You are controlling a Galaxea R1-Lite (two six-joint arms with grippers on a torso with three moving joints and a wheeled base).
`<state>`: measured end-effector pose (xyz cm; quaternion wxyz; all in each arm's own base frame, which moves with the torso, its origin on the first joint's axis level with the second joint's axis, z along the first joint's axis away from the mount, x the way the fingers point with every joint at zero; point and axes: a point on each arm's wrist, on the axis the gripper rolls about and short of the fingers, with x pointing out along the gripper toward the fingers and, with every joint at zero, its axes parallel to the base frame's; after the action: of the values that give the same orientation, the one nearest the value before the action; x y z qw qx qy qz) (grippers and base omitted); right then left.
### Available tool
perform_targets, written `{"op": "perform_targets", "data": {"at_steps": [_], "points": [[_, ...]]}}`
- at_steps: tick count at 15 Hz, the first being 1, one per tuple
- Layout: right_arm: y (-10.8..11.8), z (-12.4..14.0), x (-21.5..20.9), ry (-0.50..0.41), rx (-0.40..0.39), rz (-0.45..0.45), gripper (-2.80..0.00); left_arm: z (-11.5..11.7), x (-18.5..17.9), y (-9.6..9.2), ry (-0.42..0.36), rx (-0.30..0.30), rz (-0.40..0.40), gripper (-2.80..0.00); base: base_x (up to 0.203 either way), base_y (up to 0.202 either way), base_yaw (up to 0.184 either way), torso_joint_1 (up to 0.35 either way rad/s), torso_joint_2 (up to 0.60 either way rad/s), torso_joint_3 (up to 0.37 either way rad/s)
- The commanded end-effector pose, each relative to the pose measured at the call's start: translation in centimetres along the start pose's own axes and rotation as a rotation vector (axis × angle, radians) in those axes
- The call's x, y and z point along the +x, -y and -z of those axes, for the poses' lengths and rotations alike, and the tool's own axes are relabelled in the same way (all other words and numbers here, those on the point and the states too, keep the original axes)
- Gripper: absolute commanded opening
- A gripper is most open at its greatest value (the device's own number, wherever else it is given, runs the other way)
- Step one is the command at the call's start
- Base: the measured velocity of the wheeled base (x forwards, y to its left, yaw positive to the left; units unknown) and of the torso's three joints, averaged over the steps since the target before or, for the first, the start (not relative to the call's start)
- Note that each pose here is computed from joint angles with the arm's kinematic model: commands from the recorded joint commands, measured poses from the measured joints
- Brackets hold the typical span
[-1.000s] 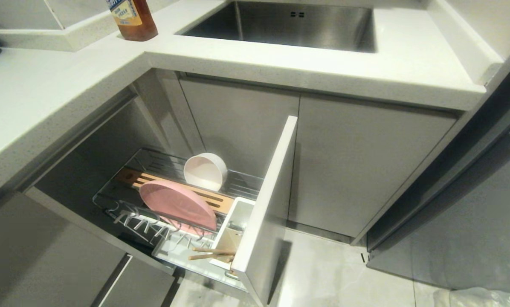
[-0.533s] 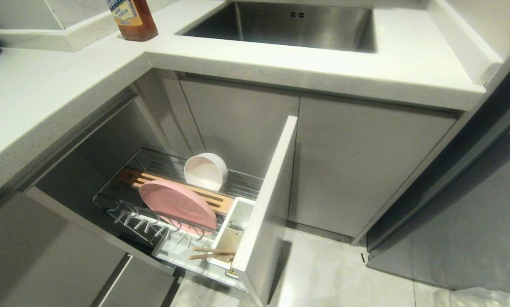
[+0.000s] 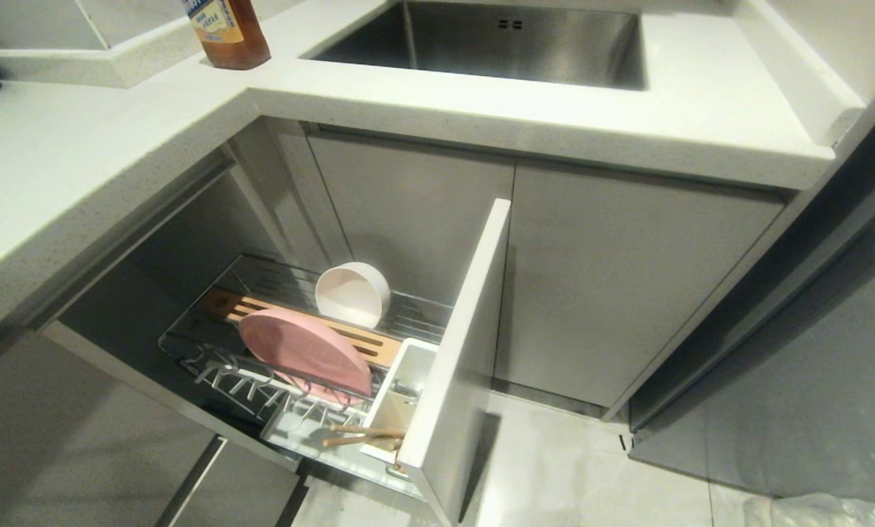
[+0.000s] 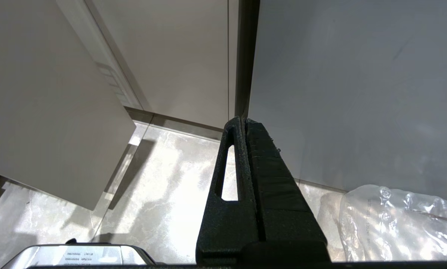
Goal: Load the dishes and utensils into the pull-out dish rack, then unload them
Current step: Take the plate out of the cupboard
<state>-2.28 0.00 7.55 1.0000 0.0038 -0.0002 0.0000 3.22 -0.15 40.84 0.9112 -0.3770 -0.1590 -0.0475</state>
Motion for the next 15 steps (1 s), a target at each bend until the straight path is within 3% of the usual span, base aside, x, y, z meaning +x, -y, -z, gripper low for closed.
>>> {"op": "perform_targets", "data": {"at_steps": [1,4,6,9,11,15], "points": [[0.0,0.0,0.0,0.0,0.0,0.0,-2.8,2.7,3.7,-0.5,-0.12,-0.03,-0.107,-2.8,0.0,0.0,0.0,0.0,0.0,0.0],[0.0,0.0,0.0,0.0,0.0,0.0,-2.8,6.4,4.6,-0.9,-0.304,-0.06,-0.224,-2.8,0.0,0.0,0.0,0.0,0.0,0.0],[0.0,0.0,0.0,0.0,0.0,0.0,-2.8,9.3,5.0,-1.5,-0.391,-0.023,-0.319,-2.8,0.0,0.0,0.0,0.0,0.0,0.0],[0.0,0.0,0.0,0.0,0.0,0.0,-2.8,12.8,5.1,-1.7,-0.484,-0.067,-0.371,-2.8,0.0,0.0,0.0,0.0,0.0,0.0],[0.0,0.0,0.0,0.0,0.0,0.0,-2.8,15.4,5.4,-2.5,-0.532,-0.047,-0.435,-2.8,0.0,0.0,0.0,0.0,0.0,0.0],[0.0,0.0,0.0,0.0,0.0,0.0,-2.8,18.9,5.6,-4.3,-0.555,-0.054,-0.563,-2.8,0.0,0.0,0.0,0.0,0.0,0.0]]}}
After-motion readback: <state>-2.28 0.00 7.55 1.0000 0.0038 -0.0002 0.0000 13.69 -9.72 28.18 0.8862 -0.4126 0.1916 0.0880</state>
